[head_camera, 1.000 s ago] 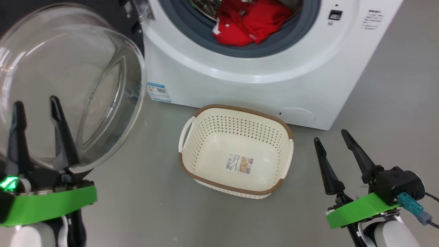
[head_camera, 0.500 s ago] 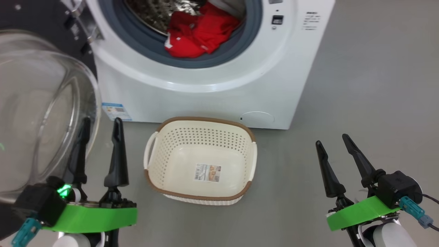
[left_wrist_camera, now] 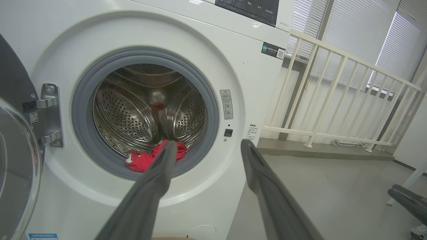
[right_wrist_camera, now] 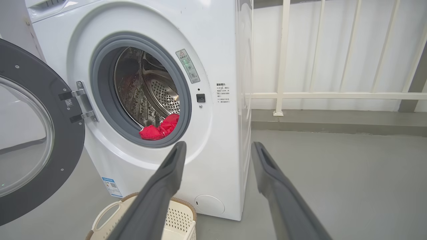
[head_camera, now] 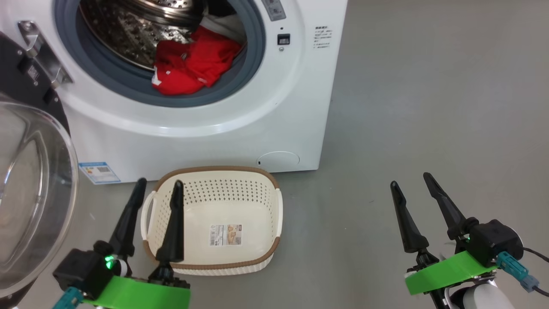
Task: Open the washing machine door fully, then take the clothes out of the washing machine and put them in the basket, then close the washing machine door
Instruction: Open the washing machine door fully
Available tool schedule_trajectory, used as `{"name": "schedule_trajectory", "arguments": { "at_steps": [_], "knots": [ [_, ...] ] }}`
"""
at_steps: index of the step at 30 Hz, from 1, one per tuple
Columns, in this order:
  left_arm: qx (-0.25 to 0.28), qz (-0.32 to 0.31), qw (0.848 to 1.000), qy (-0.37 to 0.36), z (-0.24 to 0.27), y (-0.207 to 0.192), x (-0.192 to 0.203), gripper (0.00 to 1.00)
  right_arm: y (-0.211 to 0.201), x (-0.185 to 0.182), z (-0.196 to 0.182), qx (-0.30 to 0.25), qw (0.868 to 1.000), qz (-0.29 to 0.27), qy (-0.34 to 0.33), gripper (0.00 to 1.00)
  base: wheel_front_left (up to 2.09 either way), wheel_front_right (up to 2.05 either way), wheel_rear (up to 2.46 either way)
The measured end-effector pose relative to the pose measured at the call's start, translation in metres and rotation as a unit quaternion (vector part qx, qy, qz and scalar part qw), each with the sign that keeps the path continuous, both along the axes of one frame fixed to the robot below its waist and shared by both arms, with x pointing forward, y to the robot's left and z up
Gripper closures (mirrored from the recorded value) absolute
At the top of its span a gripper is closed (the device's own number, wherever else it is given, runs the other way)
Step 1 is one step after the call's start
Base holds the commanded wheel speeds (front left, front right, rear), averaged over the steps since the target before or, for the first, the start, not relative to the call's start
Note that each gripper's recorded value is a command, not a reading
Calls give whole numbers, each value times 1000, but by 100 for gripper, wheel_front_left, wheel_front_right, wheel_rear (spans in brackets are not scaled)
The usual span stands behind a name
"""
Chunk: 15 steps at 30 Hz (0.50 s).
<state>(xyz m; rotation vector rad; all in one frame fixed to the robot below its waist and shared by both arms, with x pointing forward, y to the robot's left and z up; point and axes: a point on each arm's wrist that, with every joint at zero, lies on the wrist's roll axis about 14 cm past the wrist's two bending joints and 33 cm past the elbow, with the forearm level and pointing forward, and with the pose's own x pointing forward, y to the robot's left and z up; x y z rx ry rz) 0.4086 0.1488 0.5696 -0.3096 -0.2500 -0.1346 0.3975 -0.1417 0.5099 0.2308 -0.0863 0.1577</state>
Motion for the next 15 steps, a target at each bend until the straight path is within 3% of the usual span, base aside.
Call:
{"name": "schedule_trajectory", "arguments": {
  "at_steps": [15],
  "knots": [
    [18, -13, 999, 40, -29, -15, -21, 0, -52, -41, 15, -10, 997, -79, -23, 0, 0, 0, 0]
  ]
}}
